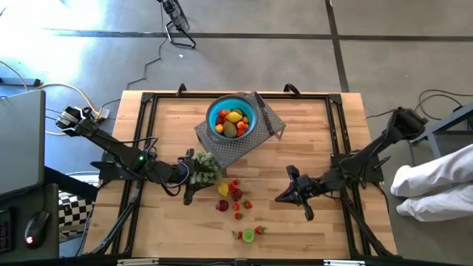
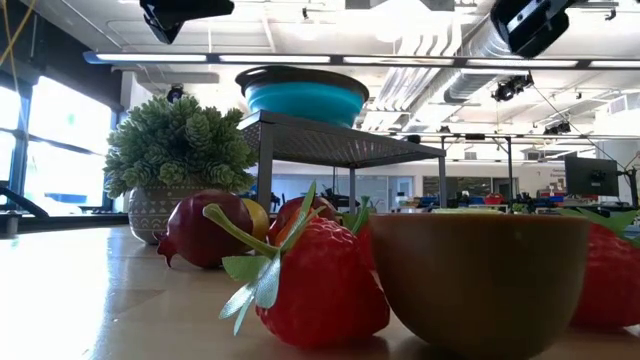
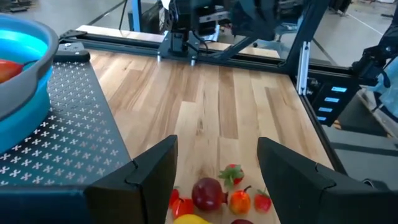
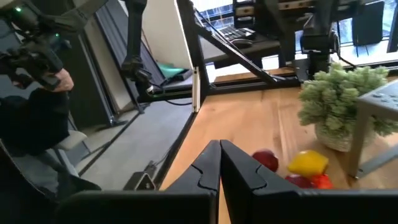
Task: Pick & Place Fruit
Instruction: Put the strawberry into the blue strainer bowl on the shelf
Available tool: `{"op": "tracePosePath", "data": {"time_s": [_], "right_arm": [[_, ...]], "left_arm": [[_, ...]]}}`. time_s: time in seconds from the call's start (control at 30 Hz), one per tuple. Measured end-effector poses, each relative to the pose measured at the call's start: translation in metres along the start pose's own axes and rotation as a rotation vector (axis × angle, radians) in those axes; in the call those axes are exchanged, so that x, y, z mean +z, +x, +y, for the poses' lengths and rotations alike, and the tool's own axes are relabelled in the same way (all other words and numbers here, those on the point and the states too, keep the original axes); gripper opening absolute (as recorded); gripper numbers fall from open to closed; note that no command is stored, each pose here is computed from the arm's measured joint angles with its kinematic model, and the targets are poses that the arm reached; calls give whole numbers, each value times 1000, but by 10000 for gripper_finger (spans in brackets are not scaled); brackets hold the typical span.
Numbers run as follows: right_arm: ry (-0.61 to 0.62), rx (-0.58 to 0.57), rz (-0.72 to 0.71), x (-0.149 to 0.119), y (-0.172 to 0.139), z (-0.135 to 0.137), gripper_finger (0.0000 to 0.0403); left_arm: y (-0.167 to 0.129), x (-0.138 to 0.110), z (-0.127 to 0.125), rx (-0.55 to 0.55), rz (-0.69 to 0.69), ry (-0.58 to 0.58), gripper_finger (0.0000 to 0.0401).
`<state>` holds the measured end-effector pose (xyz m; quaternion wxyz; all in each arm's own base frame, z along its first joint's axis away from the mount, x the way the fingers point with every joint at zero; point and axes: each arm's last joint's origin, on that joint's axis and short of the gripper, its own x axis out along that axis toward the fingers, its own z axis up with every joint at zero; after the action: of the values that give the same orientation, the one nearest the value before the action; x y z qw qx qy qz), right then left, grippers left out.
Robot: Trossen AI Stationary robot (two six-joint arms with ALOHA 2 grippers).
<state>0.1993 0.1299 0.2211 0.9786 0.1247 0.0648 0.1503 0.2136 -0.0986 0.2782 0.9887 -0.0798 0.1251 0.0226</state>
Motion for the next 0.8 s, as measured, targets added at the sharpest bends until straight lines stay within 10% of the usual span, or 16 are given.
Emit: {"op": "tracePosePath", "data": {"time_s": [0.8], "right_arm": [[-127, -43, 357, -15, 62, 72, 2]], "left_arm": [[0, -2, 1, 15, 15, -40, 218]]}}
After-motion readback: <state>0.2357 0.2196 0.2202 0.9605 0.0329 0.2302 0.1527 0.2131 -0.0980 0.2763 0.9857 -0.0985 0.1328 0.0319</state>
